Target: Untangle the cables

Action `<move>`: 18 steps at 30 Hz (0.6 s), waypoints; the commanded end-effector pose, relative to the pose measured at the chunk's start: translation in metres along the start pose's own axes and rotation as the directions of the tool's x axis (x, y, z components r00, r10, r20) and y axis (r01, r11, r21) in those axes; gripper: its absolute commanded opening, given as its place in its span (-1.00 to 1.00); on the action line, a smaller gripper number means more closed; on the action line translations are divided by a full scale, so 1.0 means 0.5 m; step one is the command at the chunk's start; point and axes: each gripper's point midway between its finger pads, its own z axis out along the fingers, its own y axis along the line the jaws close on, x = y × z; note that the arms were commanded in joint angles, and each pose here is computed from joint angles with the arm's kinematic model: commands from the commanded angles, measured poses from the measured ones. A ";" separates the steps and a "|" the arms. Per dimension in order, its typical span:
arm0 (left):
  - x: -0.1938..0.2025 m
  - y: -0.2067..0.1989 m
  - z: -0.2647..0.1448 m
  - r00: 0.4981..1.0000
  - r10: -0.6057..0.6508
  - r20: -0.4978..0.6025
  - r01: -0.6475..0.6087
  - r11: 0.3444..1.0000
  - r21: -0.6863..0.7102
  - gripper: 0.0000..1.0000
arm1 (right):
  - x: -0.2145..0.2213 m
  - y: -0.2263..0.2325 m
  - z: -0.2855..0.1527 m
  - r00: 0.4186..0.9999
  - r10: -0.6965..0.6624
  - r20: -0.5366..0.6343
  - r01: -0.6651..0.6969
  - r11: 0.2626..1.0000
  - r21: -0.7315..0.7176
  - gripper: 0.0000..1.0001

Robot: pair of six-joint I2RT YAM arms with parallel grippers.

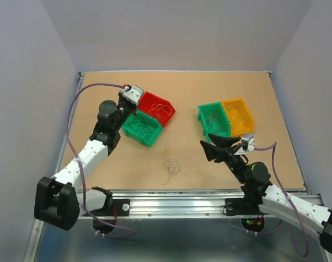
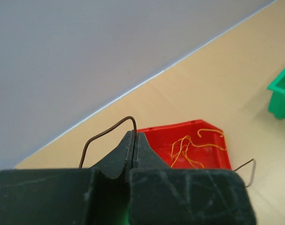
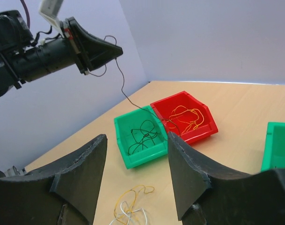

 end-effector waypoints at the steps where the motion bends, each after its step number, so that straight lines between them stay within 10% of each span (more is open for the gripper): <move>1: 0.022 0.089 -0.016 1.000 0.029 -0.010 -0.030 0.977 -0.211 -1.00 | -0.012 0.010 0.003 1.000 -0.008 0.018 0.008 1.000 -0.020 0.19; 18: 0.072 0.129 -0.045 0.994 0.095 -0.050 -0.103 0.976 -0.191 -1.00 | -0.013 0.010 0.001 1.000 -0.012 0.021 0.012 1.000 -0.023 0.18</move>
